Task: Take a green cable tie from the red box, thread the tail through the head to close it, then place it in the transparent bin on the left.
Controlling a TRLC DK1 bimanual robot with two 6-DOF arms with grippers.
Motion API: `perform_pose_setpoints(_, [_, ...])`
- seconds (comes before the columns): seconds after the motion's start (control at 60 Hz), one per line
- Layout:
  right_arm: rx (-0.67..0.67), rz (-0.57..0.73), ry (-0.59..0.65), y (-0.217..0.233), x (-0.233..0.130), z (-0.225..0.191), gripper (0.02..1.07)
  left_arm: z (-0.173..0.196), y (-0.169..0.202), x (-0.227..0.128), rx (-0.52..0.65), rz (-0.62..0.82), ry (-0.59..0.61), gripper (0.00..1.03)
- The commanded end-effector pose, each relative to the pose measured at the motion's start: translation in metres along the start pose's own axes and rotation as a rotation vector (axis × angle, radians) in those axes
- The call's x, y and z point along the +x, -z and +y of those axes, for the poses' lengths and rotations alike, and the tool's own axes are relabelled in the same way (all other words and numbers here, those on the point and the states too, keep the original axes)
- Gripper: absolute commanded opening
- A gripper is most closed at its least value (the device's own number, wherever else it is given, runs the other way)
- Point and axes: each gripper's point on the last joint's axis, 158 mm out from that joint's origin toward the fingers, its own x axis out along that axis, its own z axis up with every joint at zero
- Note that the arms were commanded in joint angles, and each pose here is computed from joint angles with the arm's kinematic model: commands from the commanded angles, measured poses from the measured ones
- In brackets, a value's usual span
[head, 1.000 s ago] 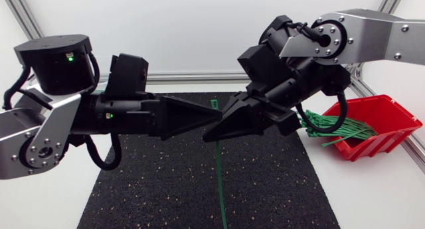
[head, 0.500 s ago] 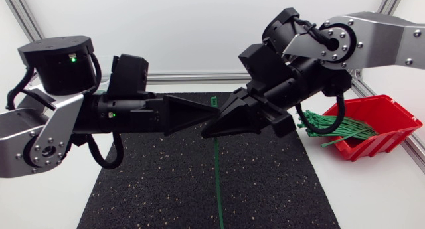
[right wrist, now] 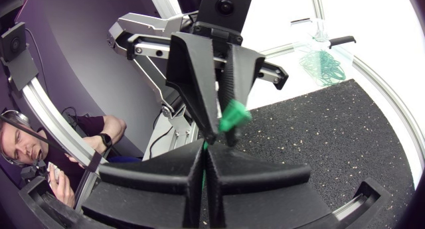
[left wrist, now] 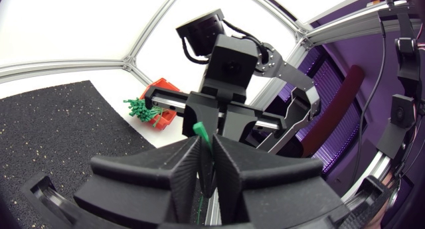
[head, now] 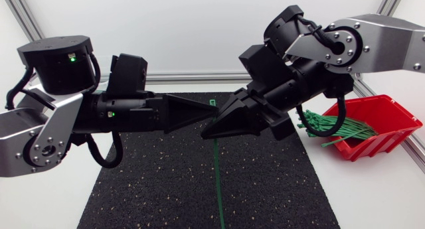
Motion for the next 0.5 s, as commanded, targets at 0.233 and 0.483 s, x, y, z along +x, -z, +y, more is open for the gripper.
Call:
perform_pose_setpoints(0.233, [0.004,0.003,0.020,0.0050,0.0048,0.0040,0.08,0.0018,0.0014,-0.0032,0.009,-0.007,-0.005,0.04])
perform_pose_setpoints(0.483, [0.003,-0.004,0.026,0.0036,0.0039,0.0028,0.08,-0.0004,0.0054,-0.0041,0.011,-0.004,-0.003,0.04])
